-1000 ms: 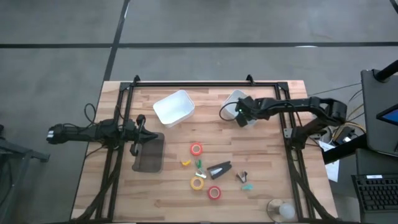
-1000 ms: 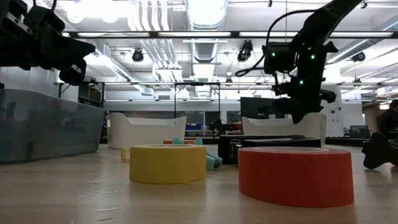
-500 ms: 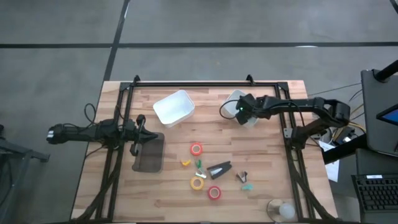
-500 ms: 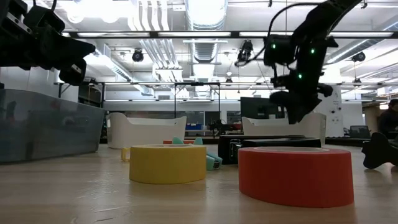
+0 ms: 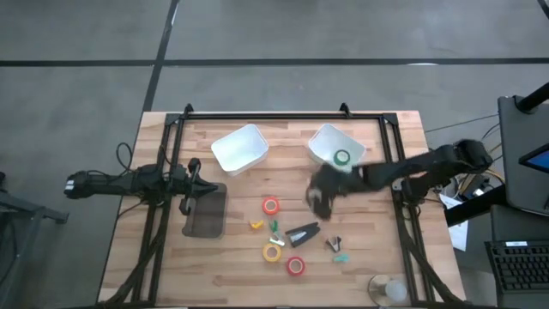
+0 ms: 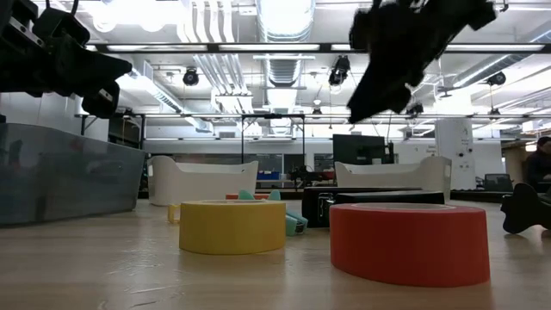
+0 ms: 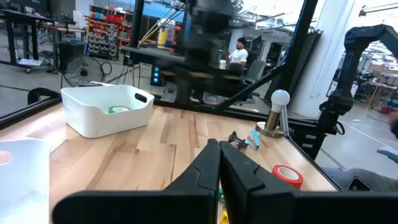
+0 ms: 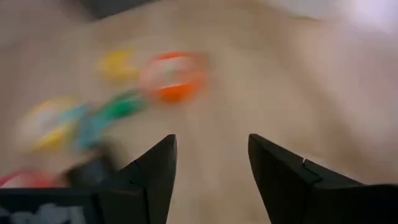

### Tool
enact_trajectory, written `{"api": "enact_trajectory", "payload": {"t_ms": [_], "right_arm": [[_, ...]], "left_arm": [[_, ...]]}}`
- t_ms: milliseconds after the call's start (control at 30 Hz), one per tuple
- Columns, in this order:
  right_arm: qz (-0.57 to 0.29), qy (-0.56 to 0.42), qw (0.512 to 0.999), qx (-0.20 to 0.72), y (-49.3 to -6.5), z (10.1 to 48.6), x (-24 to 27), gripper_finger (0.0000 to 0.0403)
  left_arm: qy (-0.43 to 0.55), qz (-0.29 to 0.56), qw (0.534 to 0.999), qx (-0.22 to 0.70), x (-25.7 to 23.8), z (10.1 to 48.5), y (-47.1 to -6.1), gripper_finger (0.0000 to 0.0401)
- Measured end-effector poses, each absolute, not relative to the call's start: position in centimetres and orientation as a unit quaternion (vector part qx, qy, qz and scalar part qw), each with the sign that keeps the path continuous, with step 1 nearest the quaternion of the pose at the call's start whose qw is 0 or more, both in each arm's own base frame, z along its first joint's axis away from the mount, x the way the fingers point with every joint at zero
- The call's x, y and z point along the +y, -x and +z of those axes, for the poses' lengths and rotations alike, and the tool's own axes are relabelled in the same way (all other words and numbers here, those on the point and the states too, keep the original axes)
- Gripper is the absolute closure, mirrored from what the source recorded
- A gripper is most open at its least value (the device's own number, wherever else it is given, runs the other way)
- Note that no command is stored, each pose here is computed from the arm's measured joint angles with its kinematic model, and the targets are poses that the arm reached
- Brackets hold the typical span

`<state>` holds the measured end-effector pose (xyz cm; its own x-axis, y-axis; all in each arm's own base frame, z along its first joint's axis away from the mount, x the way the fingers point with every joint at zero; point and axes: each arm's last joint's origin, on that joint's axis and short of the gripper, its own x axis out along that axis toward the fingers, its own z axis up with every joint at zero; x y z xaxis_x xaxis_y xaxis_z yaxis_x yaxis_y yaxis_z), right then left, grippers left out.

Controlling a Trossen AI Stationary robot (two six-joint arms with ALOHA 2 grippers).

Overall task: Pick and place Stapler, Stapler remover, tape
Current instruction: Put the red tape into the right white bin

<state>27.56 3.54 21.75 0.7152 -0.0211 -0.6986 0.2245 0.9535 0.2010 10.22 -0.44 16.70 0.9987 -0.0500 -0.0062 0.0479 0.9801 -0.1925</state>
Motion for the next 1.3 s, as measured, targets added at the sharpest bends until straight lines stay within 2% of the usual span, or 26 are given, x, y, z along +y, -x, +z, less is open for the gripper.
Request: {"api": "enact_trajectory", "payload": {"t_ms": [167, 300, 367, 567, 767, 1300], "right_arm": [[0.043, -0.09, 0.928, 0.36, -29.1, 21.5, 10.8, 0.0209], [0.045, -0.062, 0.932, 0.354, -31.0, 21.4, 14.6, 0.0207], [0.042, -0.044, 0.923, 0.381, -32.1, 20.6, 15.7, 0.0208], [0.067, -0.024, 0.888, 0.454, -35.4, 18.7, 17.9, 0.0208], [0.073, 0.009, 0.838, 0.541, -36.5, 17.1, 18.6, 0.0208], [0.118, 0.049, 0.826, 0.549, -37.3, 15.7, 19.0, 0.0226]], "left_arm": [[0.097, -0.025, 0.995, 0.006, -0.4, 16.7, -10.2, 0.0389], [0.097, -0.025, 0.995, 0.006, -0.4, 16.7, -10.2, 0.0389], [0.097, -0.025, 0.995, 0.007, -0.4, 16.7, -10.2, 0.0389], [0.097, -0.024, 0.995, 0.012, -0.4, 16.6, -10.3, 0.0389], [0.097, -0.024, 0.995, 0.012, -0.4, 16.6, -10.3, 0.0389], [0.097, -0.024, 0.995, 0.012, -0.4, 16.6, -10.3, 0.0389]]}}
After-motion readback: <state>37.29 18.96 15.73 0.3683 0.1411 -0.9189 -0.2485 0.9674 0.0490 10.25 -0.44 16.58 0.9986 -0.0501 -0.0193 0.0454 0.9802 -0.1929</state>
